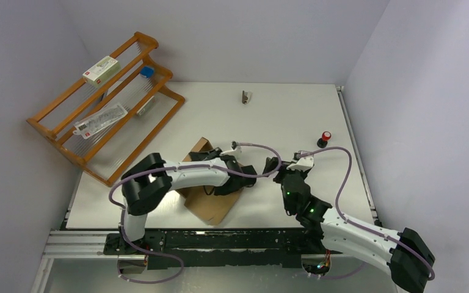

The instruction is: Fold the paper box

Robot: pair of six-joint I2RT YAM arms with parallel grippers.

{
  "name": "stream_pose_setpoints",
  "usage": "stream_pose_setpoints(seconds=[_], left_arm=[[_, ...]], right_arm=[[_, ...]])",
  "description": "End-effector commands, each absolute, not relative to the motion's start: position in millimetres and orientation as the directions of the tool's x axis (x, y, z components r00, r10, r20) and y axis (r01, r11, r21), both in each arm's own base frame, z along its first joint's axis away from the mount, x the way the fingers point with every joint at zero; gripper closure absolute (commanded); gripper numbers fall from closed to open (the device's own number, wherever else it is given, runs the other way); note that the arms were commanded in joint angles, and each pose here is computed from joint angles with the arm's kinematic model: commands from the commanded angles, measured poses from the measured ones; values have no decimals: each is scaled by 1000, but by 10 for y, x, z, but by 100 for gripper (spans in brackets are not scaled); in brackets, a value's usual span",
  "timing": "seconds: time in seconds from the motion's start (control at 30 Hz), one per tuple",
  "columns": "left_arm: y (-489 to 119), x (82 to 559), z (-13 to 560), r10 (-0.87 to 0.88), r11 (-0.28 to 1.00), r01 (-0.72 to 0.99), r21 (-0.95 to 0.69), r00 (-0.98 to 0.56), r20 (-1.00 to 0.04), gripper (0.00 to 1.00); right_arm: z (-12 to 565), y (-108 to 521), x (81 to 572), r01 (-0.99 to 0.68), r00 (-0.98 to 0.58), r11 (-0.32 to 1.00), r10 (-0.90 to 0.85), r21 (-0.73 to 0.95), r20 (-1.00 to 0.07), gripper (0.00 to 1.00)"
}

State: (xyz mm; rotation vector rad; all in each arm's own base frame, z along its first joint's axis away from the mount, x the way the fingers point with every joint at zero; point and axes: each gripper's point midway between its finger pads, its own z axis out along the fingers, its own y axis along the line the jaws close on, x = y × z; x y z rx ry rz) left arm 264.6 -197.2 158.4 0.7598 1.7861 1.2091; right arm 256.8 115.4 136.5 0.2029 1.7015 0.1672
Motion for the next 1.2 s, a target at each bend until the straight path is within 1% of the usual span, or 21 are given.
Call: stream_pose_setpoints(seconds=[0.0,0.1,0.17,0.37,0.5,0.6,0.67,0.8,0.9,0.97,1.07,1.17], left_arm=[[-1848,2740,1536,758,508,111,854,-529,-382,95],[-1940,2805,1460,669,689,179,702,-530,-521,95],[-1943,2830,1441,620,751,203,628,-543,-566,95],[-1809,2909,1282,478,858,188,478,-635,-608,95],[-1695,2913,1011,306,943,147,298,-736,-604,95],[-1677,2911,822,165,986,104,134,-768,-619,95],[-1669,2899,716,73,997,76,23,-771,-633,95],[-1537,2795,461,-109,990,-32,-139,-803,-587,94],[-1618,2751,424,-251,951,-93,-294,-786,-564,93],[-1666,2736,420,-347,914,-147,-378,-766,-541,90],[-1736,2727,395,-412,878,-179,-443,-755,-511,89],[-1838,2708,331,-463,836,-196,-512,-753,-469,84]], right_arm=[[1514,1163,2566,15,-98,963,270,270,-958,0],[1553,1152,2543,5,-90,958,286,287,-954,0],[1568,1146,2531,2,-89,956,293,294,-952,0],[1621,1259,2522,-54,-115,955,283,290,-952,0],[1713,1431,2524,-122,-162,954,254,275,-954,0],[1820,1568,2513,-172,-212,950,224,262,-951,0],[1885,1655,2499,-203,-249,946,200,253,-948,0],[1976,1810,2445,-268,-319,934,147,238,-936,0],[2108,1954,2402,-337,-344,909,123,245,-931,0],[2207,2030,2390,-369,-358,898,101,240,-928,0],[2306,2133,2400,-392,-396,893,56,223,-917,0],[2346,2291,2407,-437,-432,873,6,215,-902,0]])
